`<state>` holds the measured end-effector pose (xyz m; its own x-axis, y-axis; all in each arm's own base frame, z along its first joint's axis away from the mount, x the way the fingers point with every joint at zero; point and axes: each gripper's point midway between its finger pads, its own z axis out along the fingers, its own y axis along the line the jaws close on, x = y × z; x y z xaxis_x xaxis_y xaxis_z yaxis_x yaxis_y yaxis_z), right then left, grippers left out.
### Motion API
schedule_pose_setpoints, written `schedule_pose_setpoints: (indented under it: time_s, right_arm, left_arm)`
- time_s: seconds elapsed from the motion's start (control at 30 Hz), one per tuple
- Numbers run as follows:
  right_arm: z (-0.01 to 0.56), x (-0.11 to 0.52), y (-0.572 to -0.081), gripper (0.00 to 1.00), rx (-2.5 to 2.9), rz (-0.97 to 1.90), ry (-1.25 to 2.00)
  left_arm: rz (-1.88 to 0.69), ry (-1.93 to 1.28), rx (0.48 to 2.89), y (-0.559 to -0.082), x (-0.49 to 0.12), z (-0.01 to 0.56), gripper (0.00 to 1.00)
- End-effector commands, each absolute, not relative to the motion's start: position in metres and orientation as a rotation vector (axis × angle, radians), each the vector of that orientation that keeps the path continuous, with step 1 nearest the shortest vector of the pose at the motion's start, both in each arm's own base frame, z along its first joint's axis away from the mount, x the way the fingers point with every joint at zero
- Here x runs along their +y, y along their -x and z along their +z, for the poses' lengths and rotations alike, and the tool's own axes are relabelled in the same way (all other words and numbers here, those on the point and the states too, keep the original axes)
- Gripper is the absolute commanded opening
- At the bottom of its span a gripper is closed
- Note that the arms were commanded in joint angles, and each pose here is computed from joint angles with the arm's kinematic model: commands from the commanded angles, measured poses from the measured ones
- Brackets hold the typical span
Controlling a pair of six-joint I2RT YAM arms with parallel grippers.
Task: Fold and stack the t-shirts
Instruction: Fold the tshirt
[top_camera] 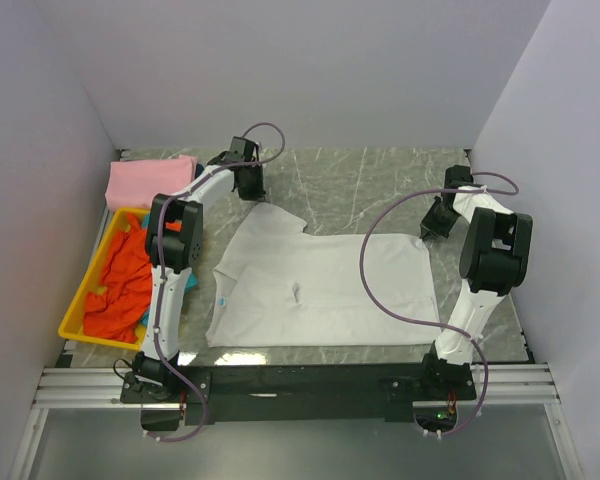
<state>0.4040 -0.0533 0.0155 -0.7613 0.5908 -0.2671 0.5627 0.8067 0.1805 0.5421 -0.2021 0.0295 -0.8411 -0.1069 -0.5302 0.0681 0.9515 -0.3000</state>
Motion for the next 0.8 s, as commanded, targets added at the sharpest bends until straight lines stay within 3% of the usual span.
schedule_pose_setpoints:
  time_s: [0.0,0.1,0.77]
  right_arm:
    - [0.01,-0.054,-0.39,0.06,2.731,0.107,-0.894]
    - [0.015,-0.055,-0.391,0.0,2.726,0.104,-0.891]
    - [0.05,-0.067,-0.436,0.0,2.664,0.085,-0.878]
  left_arm:
    - [-0.485,-0.01,2.565,-0.532,-0.211,0.023,0.05]
    - [-0.501,-0.002,2.563,-0.531,-0.214,0.023,0.0]
    - [-0.673,0.012,2.303,-0.602,-0.215,0.097,0.0]
